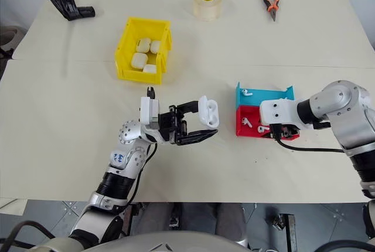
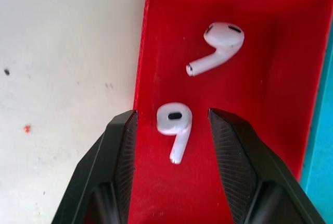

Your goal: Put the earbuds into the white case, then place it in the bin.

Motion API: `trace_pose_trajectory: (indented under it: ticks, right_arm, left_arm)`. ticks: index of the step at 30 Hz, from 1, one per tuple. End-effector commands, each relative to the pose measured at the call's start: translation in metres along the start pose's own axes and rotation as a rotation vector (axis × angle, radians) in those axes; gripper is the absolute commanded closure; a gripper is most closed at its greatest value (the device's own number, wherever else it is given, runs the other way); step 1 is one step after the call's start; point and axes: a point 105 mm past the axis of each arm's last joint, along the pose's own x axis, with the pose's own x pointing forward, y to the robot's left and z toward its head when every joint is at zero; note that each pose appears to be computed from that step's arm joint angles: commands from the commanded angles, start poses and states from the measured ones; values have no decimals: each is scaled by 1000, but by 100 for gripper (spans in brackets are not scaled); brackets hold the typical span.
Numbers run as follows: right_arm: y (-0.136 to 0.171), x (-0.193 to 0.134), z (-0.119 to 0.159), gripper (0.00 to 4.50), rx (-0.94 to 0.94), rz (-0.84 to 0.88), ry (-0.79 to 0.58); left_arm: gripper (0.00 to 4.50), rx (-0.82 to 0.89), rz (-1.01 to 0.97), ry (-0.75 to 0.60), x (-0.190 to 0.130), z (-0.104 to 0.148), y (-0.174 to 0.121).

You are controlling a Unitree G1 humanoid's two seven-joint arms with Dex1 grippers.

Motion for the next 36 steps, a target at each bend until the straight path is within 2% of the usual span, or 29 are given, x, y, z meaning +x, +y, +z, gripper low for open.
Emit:
trace_pose_trajectory:
  ticks: [1,4,7,10,18,21,24,26,29,33,36]
  right_arm:
    - [-4,-4,0,227,-16,-20,12]
    - [-3,-2,-1,227,-7,-18,7]
    - [-3,0,-1,285,-10,-17,9]
    - [-3,1,0,382,-6,-17,4]
    - [-3,-2,2,382,18,-50,-24]
    - [-3,-12,8,382,32,-88,-94]
    - [-4,-23,24,382,30,-150,-247]
    - [-2,-35,42,382,35,-217,-426]
    - [3,-43,61,382,43,-277,-576]
    - [8,-61,99,382,95,-435,-911]
    - [10,-63,116,382,180,-495,-1038]
  left_arm:
    - [174,28,-23,-32,8,9,-1]
    - [174,30,-20,-31,8,9,-1]
    - [174,33,-20,-30,7,9,-1]
    - [174,34,-20,-30,7,10,0]
    - [174,30,-23,-26,6,10,-1]
    - [174,30,-27,-25,4,10,-1]
    - [174,32,-32,-25,2,11,0]
    - [174,34,-31,-25,2,11,2]
    - [174,29,-40,-30,0,14,3]
    - [174,0,-61,-21,2,15,4]
    - [174,-14,-63,-14,-1,19,6]
